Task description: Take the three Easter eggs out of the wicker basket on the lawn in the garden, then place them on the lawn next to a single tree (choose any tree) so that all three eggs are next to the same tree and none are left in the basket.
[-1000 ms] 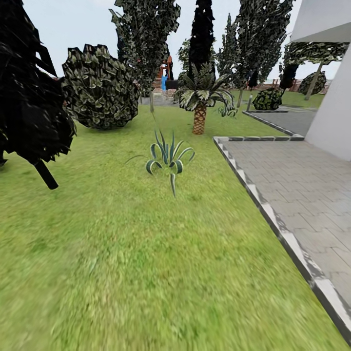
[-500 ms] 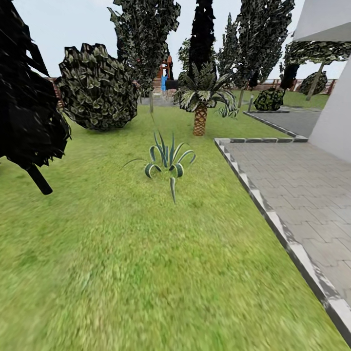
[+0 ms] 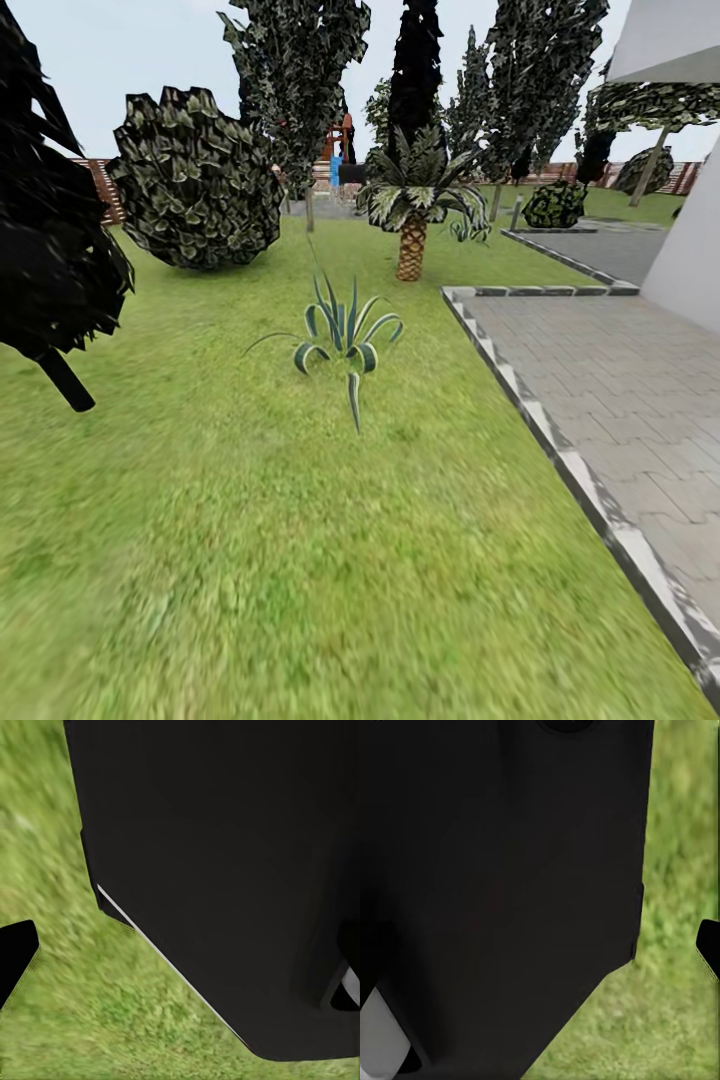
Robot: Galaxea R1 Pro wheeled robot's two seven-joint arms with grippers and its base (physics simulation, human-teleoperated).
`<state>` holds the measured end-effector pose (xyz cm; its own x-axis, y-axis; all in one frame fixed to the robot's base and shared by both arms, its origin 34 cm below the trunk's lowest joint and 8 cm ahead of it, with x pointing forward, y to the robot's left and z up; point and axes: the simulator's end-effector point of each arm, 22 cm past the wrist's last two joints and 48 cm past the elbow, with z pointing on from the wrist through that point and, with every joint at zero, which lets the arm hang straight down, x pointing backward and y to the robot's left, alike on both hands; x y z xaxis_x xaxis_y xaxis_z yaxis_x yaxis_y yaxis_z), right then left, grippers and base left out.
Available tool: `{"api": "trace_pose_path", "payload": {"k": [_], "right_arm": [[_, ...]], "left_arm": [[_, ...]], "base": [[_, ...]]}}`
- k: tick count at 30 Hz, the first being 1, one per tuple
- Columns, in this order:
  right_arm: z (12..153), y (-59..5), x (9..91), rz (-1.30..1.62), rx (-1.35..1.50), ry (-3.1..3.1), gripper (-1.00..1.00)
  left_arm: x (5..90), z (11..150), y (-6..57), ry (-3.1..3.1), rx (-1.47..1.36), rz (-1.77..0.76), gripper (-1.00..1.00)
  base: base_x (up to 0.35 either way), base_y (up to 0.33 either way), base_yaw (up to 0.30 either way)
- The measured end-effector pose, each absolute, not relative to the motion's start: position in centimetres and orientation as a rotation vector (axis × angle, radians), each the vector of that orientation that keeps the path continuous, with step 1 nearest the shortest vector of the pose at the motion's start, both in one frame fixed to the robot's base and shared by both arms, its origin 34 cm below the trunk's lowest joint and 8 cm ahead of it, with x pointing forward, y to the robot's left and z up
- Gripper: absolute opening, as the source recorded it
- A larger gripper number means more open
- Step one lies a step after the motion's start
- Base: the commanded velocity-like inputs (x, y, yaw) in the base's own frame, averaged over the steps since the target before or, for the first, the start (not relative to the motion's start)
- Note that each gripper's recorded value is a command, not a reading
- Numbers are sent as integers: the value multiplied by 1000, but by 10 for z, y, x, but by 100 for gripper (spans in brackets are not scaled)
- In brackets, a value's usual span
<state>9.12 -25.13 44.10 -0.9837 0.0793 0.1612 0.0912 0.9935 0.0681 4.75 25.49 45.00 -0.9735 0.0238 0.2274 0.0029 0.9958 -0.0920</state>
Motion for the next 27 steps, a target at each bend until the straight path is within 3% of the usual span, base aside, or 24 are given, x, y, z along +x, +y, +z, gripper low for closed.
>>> {"api": "trace_pose_path", "payload": {"k": [27], "right_arm": [[441, -251, 91, -113, -127, -2978, 100]], "left_arm": [[47, 450, 255, -2906, -20, 134, 100]], "base": [[341, 0, 0]]}}
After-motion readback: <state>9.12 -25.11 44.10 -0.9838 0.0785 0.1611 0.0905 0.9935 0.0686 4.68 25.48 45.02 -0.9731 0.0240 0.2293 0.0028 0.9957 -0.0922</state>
